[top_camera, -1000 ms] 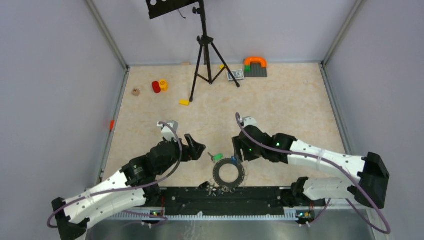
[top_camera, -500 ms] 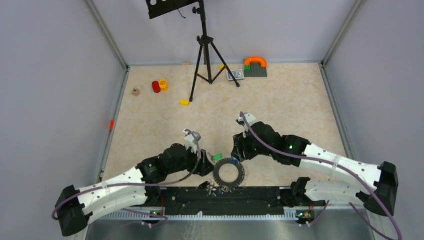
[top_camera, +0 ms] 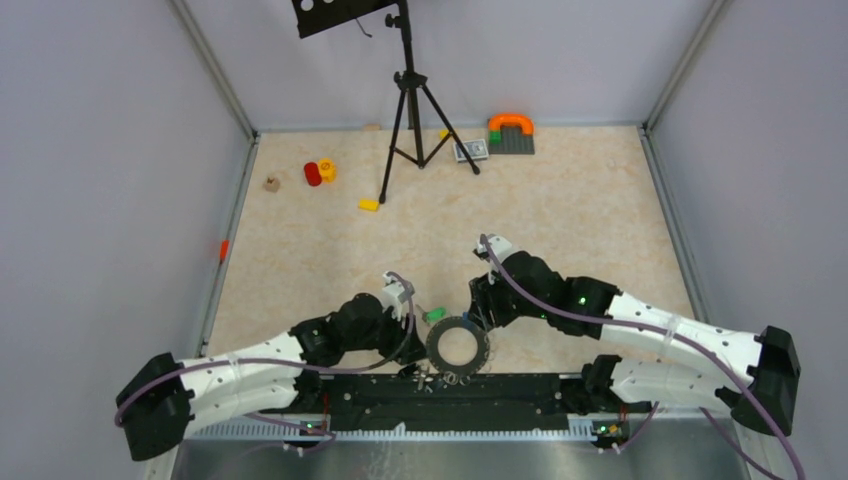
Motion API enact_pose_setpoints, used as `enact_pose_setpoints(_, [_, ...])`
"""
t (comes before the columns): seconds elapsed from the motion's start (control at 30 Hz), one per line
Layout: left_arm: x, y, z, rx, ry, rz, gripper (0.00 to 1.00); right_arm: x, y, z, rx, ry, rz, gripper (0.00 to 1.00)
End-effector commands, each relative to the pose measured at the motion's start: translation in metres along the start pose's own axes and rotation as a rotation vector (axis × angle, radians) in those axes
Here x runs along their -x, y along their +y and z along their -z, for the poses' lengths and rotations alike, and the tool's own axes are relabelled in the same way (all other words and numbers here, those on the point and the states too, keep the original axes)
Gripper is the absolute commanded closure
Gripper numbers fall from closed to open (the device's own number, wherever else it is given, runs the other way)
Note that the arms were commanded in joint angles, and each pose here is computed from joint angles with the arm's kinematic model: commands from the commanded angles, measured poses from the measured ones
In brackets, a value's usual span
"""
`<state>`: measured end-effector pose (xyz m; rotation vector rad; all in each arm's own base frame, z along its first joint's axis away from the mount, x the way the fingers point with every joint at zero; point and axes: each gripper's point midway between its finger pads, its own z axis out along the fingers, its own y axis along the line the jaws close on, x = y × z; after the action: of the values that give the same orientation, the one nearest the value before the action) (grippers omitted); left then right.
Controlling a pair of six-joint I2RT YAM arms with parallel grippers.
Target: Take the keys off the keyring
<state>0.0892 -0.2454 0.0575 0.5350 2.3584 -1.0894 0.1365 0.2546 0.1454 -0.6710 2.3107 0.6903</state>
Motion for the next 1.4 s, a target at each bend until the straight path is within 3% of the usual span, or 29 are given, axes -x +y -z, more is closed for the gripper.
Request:
enact_pose_setpoints(0.0, [0.005, -0.016, -0.01, -0.107, -0.013, -0.067, 0.49, 0.011, 0.006, 0.003, 0.035, -0.047, 0.011, 0.5])
enact_pose_setpoints(0.57, [-0.01, 0.001, -0.024, -0.053, 0.038, -0.041, 0.47, 0.014, 0.015, 0.006, 0.074, -0.05, 0.009, 0.52])
enact_pose_setpoints(0.73, [-0.018, -0.009, -0.025, -0.115, 0.07, -0.045, 0.59, 0.015, 0.014, 0.007, 0.072, -0.056, 0.01, 0.52])
enact_pose_setpoints(0.87, [-0.021, -0.014, -0.025, -0.147, 0.086, -0.057, 0.76, 0.014, 0.013, 0.006, 0.07, -0.056, 0.006, 0.52])
enact_pose_setpoints(1.17, [-0.025, -0.016, -0.027, -0.148, 0.117, -0.06, 0.78, 0.014, 0.012, 0.006, 0.064, -0.056, 0.007, 0.53])
enact_pose_setpoints(1.3, [-0.025, -0.014, -0.029, -0.129, 0.133, -0.062, 0.99, 0.014, 0.011, 0.007, 0.057, -0.06, 0.005, 0.53])
enact_pose_setpoints(1.37, [-0.024, -0.011, -0.03, -0.099, 0.147, -0.063, 1.0, 0.015, 0.01, 0.008, 0.055, -0.066, 0.004, 0.53])
